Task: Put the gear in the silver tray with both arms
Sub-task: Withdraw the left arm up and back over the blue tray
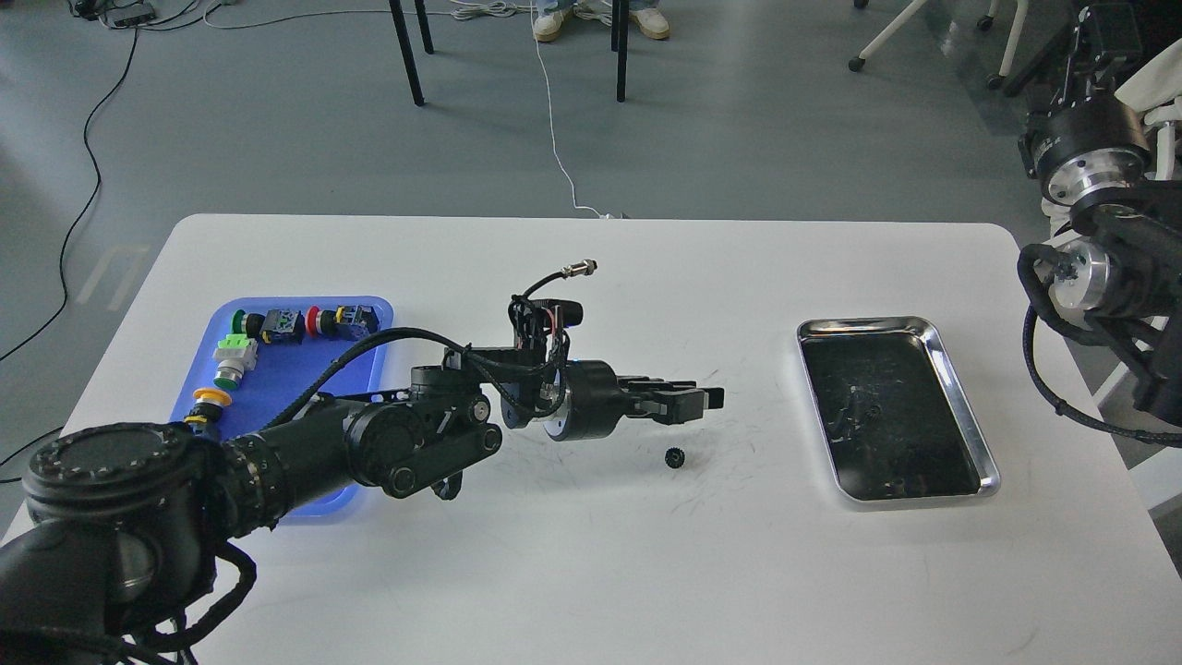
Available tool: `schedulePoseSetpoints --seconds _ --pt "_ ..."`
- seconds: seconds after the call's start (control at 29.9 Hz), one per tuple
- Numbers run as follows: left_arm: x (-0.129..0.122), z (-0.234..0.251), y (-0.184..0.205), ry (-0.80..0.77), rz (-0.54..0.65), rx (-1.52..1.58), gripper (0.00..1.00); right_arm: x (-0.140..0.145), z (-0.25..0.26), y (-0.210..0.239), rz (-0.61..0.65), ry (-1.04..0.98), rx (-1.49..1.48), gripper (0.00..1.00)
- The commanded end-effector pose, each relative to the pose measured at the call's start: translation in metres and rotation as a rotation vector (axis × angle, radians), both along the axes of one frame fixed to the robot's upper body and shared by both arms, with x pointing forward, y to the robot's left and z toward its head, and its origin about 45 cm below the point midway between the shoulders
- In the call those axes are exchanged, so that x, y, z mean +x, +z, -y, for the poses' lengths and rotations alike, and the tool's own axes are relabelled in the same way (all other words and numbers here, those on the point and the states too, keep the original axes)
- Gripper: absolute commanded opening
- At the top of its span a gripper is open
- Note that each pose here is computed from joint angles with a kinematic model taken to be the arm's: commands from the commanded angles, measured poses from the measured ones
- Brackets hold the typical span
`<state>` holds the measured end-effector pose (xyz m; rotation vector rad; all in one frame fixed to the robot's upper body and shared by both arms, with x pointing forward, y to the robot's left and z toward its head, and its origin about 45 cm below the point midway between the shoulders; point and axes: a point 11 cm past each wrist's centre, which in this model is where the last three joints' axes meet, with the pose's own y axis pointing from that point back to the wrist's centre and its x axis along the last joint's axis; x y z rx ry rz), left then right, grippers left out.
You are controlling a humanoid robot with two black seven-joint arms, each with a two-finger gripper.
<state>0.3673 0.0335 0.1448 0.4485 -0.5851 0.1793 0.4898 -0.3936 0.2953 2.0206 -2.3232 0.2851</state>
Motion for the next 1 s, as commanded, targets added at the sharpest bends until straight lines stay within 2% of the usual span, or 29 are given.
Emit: schedulePoseSetpoints --seconds 0.0,0.27,0.37,0.47,0.74,0.84,0.97 --pt "0.017 -0.009 0.019 0.040 -0.020 -0.033 0.59 0.002 -0.004 0.005 0.000 0.020 -0.027 0.97" --pt "0.060 -0.087 0.047 0.217 -0.030 -0.042 0.72 0.001 -0.004 0.007 0.000 0.044 -0.021 0.98" --pt "0.068 -0.110 0.052 0.262 -0.018 -0.035 0.76 -0.002 -0.010 0.010 0.001 0.087 -0.008 0.98" --pt "0.076 -0.124 0.061 0.307 -0.019 -0.064 0.99 -0.006 -0.017 0.014 0.003 0.123 0.000 0.98" --pt "0.099 -0.174 0.091 0.530 -0.089 -0.282 0.99 -0.014 -0.032 0.024 0.015 0.208 -0.057 0.98" --pt "0.102 -0.192 0.097 0.562 -0.096 -0.293 0.99 -0.015 -0.037 0.024 0.016 0.229 -0.071 0.98" --pt "0.105 -0.205 0.113 0.568 -0.172 -0.393 0.99 -0.018 -0.048 0.025 0.019 0.262 -0.081 0.98"
